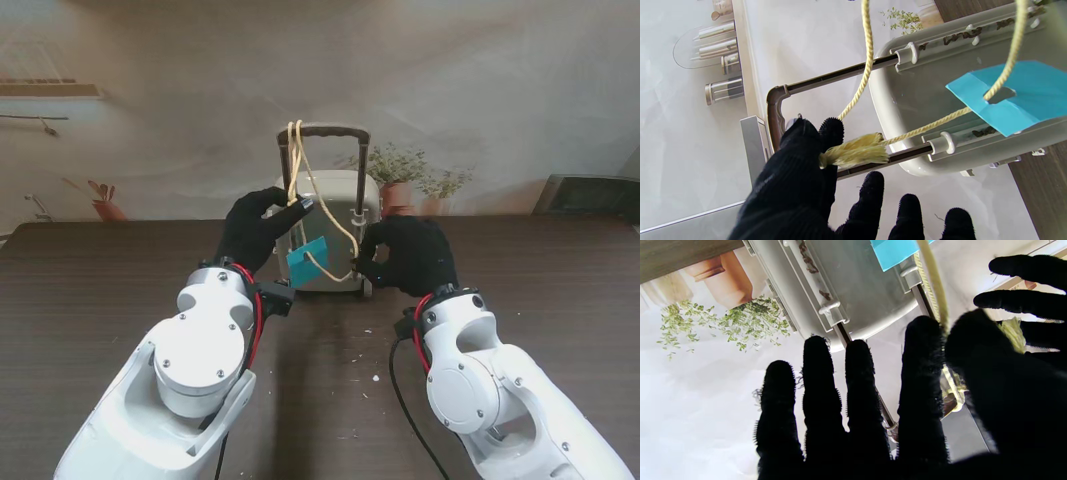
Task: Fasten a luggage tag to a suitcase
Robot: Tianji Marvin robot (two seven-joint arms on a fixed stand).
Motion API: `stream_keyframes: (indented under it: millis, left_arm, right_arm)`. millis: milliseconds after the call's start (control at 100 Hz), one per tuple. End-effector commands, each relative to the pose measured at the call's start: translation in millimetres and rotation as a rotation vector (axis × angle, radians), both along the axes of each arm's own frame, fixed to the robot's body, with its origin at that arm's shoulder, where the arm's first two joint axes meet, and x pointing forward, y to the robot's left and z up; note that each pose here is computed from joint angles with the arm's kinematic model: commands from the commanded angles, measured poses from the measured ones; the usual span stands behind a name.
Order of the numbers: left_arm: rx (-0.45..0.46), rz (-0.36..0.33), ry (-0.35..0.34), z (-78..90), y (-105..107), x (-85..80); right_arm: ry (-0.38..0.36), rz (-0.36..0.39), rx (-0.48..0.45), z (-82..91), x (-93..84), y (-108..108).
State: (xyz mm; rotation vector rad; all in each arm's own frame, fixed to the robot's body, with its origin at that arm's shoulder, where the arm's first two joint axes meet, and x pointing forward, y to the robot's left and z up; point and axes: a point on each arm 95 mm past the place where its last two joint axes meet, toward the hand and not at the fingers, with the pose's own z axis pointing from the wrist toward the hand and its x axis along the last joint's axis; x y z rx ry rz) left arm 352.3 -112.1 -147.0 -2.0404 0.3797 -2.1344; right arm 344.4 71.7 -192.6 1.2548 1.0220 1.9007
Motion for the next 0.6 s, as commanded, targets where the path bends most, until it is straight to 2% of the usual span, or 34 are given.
stream_keyframes:
  millis: [0,320,590]
  left_arm:
    - [-0.003,-0.023,-0.009,3.8,-3,-0.2]
    - [-0.004,-0.045,-0.016,6.2,-8,1.6]
    - [-0.009,-0.07,-0.026,10.5,-12,-1.4]
  right_arm:
    - [0.017,0.012,-0.012,-0.4,0.6,0]
    - [0.042,0.015,-0.024,-4.2,0.6,-4]
    - [0.043,-0.036,0.002,-6.4,9.2,-12]
